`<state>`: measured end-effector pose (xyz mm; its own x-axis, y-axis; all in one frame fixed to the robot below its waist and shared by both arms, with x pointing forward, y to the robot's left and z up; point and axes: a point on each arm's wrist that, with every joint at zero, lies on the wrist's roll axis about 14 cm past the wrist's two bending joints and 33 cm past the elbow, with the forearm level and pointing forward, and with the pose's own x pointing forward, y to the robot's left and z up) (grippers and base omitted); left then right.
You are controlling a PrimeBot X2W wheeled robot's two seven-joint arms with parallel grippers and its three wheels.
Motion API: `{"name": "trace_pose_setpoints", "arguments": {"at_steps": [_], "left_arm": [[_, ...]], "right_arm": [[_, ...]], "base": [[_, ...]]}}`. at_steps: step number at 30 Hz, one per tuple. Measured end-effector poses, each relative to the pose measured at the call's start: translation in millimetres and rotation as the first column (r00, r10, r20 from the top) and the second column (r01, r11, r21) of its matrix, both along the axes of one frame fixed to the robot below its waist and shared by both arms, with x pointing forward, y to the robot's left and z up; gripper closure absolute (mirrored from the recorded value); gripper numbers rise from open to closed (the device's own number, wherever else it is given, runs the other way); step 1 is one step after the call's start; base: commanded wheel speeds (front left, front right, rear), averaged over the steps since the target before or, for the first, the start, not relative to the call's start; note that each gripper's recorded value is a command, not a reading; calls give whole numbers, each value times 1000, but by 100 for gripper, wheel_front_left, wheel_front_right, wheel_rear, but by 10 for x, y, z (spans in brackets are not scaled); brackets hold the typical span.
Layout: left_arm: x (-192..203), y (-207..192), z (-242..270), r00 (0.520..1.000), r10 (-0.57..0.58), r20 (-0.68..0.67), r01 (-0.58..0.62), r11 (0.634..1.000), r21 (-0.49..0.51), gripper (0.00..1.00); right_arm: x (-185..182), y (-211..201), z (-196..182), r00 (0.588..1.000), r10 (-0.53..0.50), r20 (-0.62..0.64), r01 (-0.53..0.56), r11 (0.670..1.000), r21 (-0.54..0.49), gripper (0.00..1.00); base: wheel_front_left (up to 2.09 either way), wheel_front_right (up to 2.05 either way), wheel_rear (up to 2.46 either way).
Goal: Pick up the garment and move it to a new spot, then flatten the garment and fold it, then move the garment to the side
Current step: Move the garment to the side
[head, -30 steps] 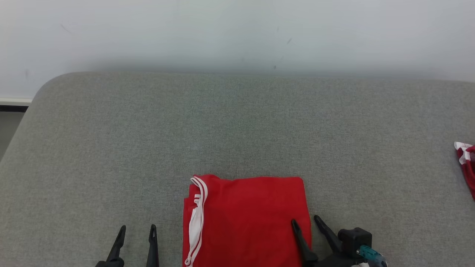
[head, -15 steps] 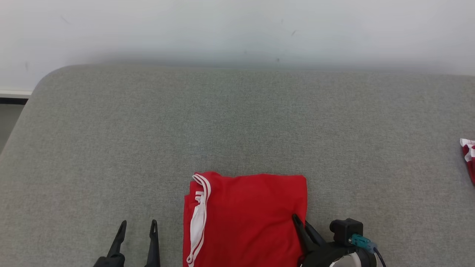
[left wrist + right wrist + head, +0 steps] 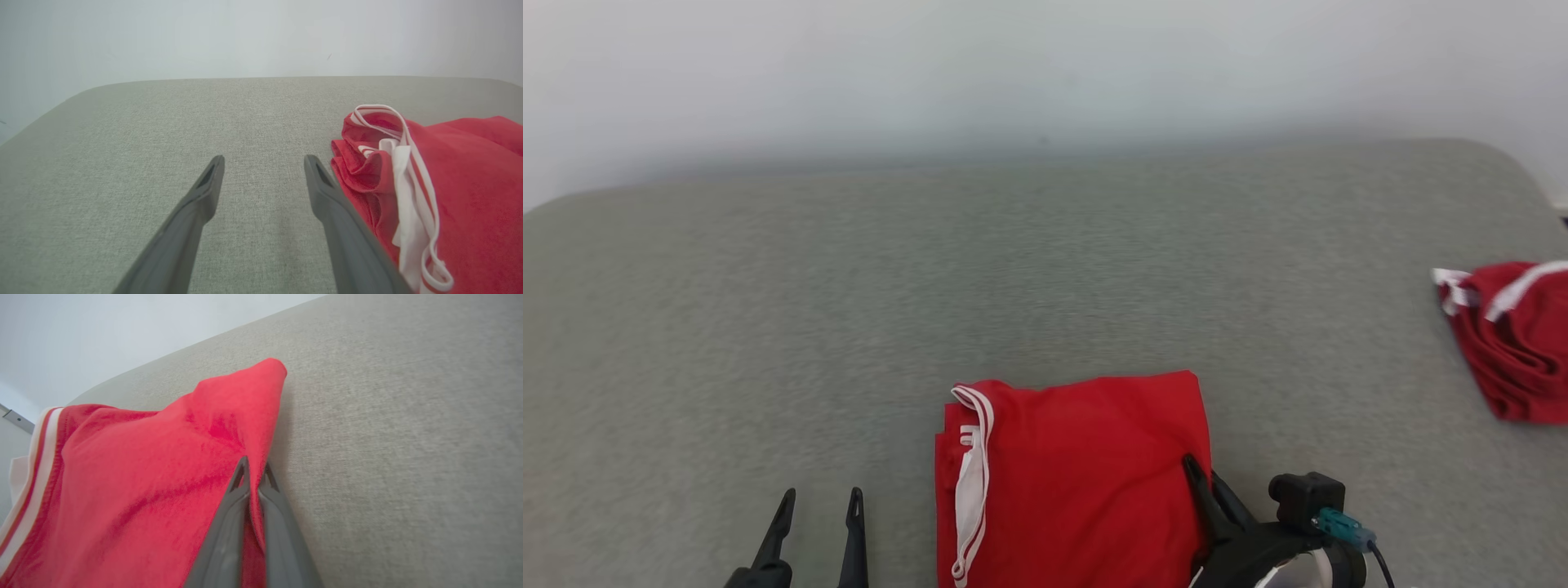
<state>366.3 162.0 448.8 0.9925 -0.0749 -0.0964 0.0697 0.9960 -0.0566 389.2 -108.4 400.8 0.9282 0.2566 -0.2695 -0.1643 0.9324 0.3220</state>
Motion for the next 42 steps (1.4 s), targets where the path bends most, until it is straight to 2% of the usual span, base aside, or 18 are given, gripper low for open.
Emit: {"name": "trace_pose_setpoints", "arguments": {"at_steps": [7,15,18,23,28,32,37,42], "left_arm": [[224,-524,22,987,-161,14,162,987,-14,0],[408,-1242,61,934,-355,36,357,934,-34,0],[454,-1592,92,896,-442,50,444,895,-42,0],[496,-2190,158,808,-584,80,588,807,-49,0],[515,-2495,64,758,-649,68,652,754,-76,0],[528,-2531,3,753,-655,58,658,748,-91,0],[582,-2391,-72,785,-618,41,619,780,-90,0],[622,-2247,-171,812,-584,18,583,808,-85,0]], "right_arm": [[-232,-500,-7,989,-148,-6,148,989,-14,100],[-565,-1057,55,947,-321,8,321,947,-28,100],[-707,-1321,109,913,-408,22,409,912,-24,100],[-984,-1733,155,839,-543,36,544,839,-27,100],[-1132,-1879,142,802,-596,33,597,801,-48,100],[-1099,-1870,166,806,-591,41,592,804,-58,100],[-853,-1845,380,830,-546,113,554,829,-70,100],[-483,-1871,697,870,-445,212,479,864,-153,100]], "base": [[0,0,0],[0,0,0],[0,0,0],[0,0,0],[0,0,0],[0,0,0],[0,0,0],[0,0,0]]}}
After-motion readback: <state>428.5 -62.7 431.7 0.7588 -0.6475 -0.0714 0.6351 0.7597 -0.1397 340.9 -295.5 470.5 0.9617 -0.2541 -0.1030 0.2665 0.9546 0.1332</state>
